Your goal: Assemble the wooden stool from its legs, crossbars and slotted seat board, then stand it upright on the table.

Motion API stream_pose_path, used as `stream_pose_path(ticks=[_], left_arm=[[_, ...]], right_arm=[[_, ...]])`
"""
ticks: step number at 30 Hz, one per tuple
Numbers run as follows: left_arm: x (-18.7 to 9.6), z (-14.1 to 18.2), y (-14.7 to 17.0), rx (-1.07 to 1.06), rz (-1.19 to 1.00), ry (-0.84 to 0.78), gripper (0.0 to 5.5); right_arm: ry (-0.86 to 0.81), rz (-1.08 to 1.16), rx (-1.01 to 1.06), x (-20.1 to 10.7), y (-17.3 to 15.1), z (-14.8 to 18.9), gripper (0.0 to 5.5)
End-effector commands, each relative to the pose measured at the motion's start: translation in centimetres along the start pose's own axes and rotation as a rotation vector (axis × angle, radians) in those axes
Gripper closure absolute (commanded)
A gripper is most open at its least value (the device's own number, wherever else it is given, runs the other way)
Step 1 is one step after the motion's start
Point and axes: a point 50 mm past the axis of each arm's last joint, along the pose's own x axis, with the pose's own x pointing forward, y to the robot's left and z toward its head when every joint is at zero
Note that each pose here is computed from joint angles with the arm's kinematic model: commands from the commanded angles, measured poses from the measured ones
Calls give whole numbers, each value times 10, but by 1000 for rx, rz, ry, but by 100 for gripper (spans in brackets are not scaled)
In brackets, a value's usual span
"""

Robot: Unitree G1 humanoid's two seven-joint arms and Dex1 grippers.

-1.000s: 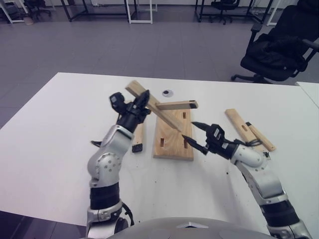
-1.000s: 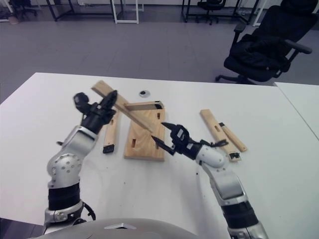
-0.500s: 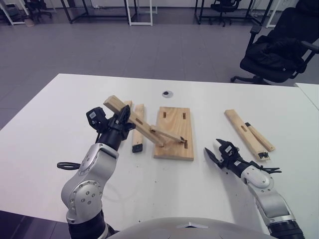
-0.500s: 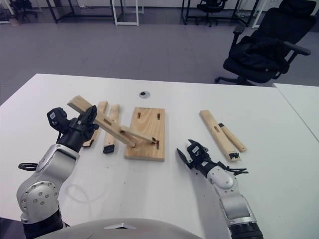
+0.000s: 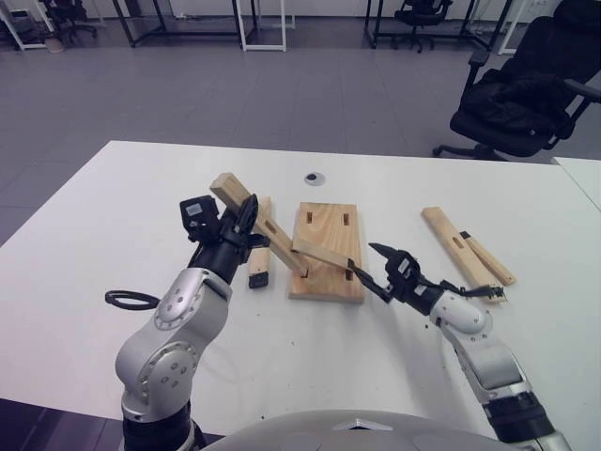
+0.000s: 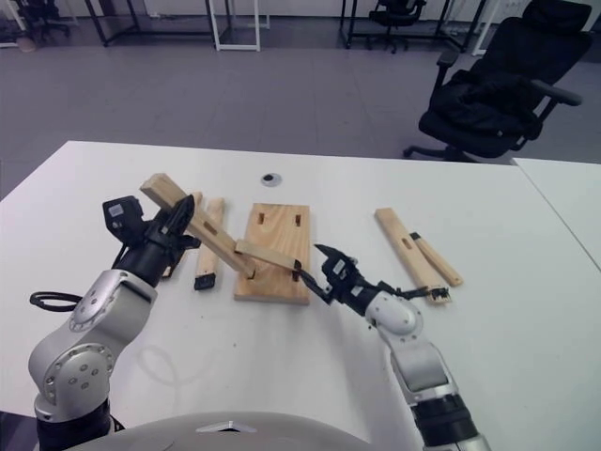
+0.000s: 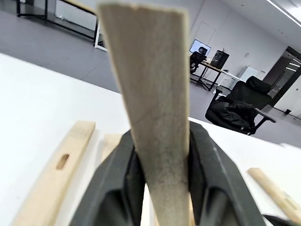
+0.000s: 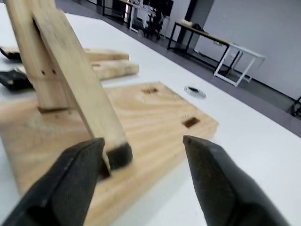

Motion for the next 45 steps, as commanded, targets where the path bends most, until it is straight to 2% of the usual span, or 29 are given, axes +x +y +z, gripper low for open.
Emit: stream_pose_path(ticks=[1,5,7,9,11,13,16,17,20,25,29,36,41,45], left_arm=[[1,-28,10,152,63,158,449],[1,-35,10,153,59,196,449],[2,-33,6,138,40,196,449],[4,-29,1,99,34,185,449],[7,-26,1,87,55,176,449],[8,-21,4,96,83,155,449],[9,-13,2,100,91,117,449],[9,-12,1,92,89,111,449],[8,-10,0,75,96,110,449],[4,-7,2,77,141,93,449],[3,-4,3,65,163,73,449],[2,-20,7,81,206,110,449],[-5,-32,12,154,231,130,449],[-2,-47,8,291,154,177,449]], right_arm=[[-50,151,20,21,4,23,237],[100,302,-18,41,-1,17,237],[171,301,-43,48,-10,11,237],[223,291,-74,52,-18,5,262],[229,293,-81,52,-18,1,300],[159,231,-41,51,-21,8,335],[64,110,101,39,-29,15,386],[61,75,148,32,-31,12,422],[119,43,199,13,-28,-3,481],[275,-116,181,-8,-28,-33,486],[380,-39,147,-17,-5,-48,486],[259,114,188,-4,23,-27,486],[233,117,195,2,26,-21,486],[223,111,186,3,22,-20,486]])
